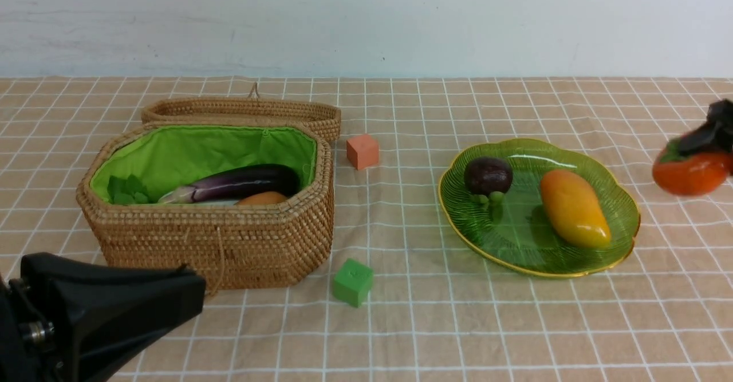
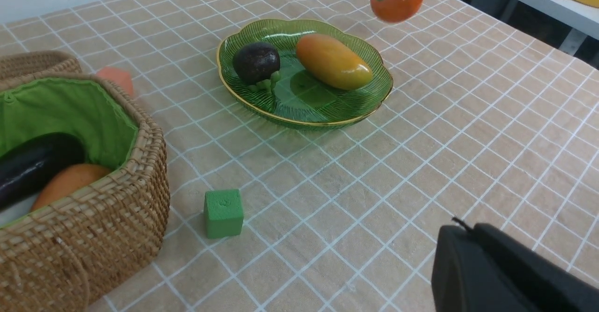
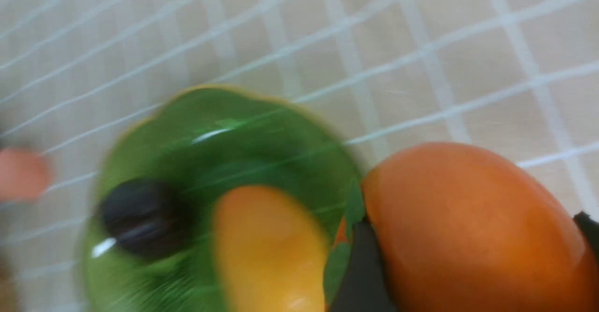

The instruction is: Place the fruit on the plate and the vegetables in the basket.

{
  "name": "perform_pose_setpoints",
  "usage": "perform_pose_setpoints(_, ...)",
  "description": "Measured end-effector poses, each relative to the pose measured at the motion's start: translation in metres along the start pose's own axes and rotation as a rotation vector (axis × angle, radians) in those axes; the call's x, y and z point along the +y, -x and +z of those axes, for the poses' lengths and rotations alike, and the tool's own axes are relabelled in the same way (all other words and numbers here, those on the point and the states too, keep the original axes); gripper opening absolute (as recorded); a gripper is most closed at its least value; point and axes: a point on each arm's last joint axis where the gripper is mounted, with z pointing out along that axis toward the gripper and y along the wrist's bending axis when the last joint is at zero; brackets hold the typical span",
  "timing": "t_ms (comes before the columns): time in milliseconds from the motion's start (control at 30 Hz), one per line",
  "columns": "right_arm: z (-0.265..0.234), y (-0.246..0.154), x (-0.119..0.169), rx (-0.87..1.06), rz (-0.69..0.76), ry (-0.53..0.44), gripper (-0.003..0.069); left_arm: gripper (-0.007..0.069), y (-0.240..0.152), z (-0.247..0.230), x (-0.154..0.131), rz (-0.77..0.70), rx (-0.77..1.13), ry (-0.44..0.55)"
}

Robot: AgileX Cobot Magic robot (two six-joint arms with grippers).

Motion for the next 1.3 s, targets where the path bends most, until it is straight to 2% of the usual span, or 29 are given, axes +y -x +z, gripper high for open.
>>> perform_pose_setpoints(33, 0.000, 0.000, 0.006, 0.004, -0.017, 0.012, 0.0509, -0.0001, 0.000, 0.000, 0.000, 0.000, 0.000, 0.000)
perform_pose_setpoints(67, 0.001, -0.004, 0.032, 0.029, -0.080, 0.067, 0.0509, -0.0001, 0.000, 0.000, 0.000, 0.000, 0.000, 0.000)
perform_pose_setpoints(133, 0.013, -0.015, 0.063, 0.078, -0.153, 0.125, 0.0509, 0.0000, 0.000, 0.000, 0.000, 0.000, 0.000, 0.000)
perform_pose_setpoints(233, 0.042, -0.035, 0.092, 0.165, -0.257, 0.143, 0.0509, 0.0001, 0.000, 0.000, 0.000, 0.000, 0.000, 0.000)
perform_pose_setpoints(433, 0.079, -0.057, 0.113, 0.214, -0.363, 0.118, 0.0510, 0.0008, 0.000, 0.000, 0.000, 0.037, 0.000, 0.002)
perform_pose_setpoints(533, 0.080, -0.059, 0.119, 0.207, -0.380, 0.122, 0.0576, 0.0007, 0.000, 0.000, 0.000, 0.051, 0.000, 0.003)
perform_pose_setpoints(633, 0.073, -0.057, 0.122, 0.199, -0.389, 0.125, 0.0667, 0.0011, 0.000, 0.000, 0.000, 0.051, 0.001, 0.003)
perform_pose_setpoints(800, 0.031, -0.044, 0.124, 0.177, -0.379, 0.117, 0.0648, 0.0009, 0.000, 0.000, 0.001, 0.056, 0.001, 0.006)
perform_pose_setpoints(867, -0.011, -0.038, 0.126, 0.165, -0.382, 0.102, 0.0581, -0.0013, 0.000, -0.003, 0.000, 0.060, -0.009, 0.006)
perform_pose_setpoints(900, -0.035, -0.036, 0.127, 0.157, -0.387, 0.084, 0.0524, -0.0013, 0.000, -0.007, 0.000, 0.067, -0.031, 0.008)
perform_pose_setpoints(933, -0.039, -0.037, 0.128, 0.156, -0.395, 0.083, 0.0516, -0.0013, 0.000, -0.008, 0.000, 0.067, -0.035, 0.008)
perform_pose_setpoints(1000, -0.094, -0.045, 0.132, 0.131, -0.424, 0.035, 0.0393, -0.0013, -0.006, -0.023, 0.001, 0.071, -0.120, 0.008)
perform_pose_setpoints(1033, -0.099, -0.045, 0.132, 0.123, -0.423, 0.034, 0.0371, -0.0013, -0.007, -0.022, 0.001, 0.068, -0.119, 0.008)
perform_pose_setpoints(1067, -0.134, -0.060, 0.133, 0.105, -0.441, -0.006, 0.0283, -0.0013, -0.017, -0.038, 0.001, 0.047, -0.198, 0.003)
perform_pose_setpoints(1100, -0.138, -0.062, 0.134, 0.098, -0.440, -0.006, 0.0272, -0.0013, -0.018, -0.037, 0.002, 0.043, -0.195, 0.003)
perform_pose_setpoints(1133, -0.162, -0.078, 0.134, 0.083, -0.456, -0.037, 0.0201, -0.0013, -0.029, -0.047, 0.002, 0.022, -0.250, -0.003)
perform_pose_setpoints(1200, -0.194, -0.108, 0.134, 0.057, -0.473, -0.073, 0.0106, -0.0013, -0.049, -0.051, 0.005, 0.004, -0.297, -0.005)
perform_pose_setpoints(1300, -0.222, -0.150, 0.127, 0.020, -0.484, -0.120, 0.0022, -0.0013, -0.073, -0.050, 0.009, -0.011, -0.354, -0.006)
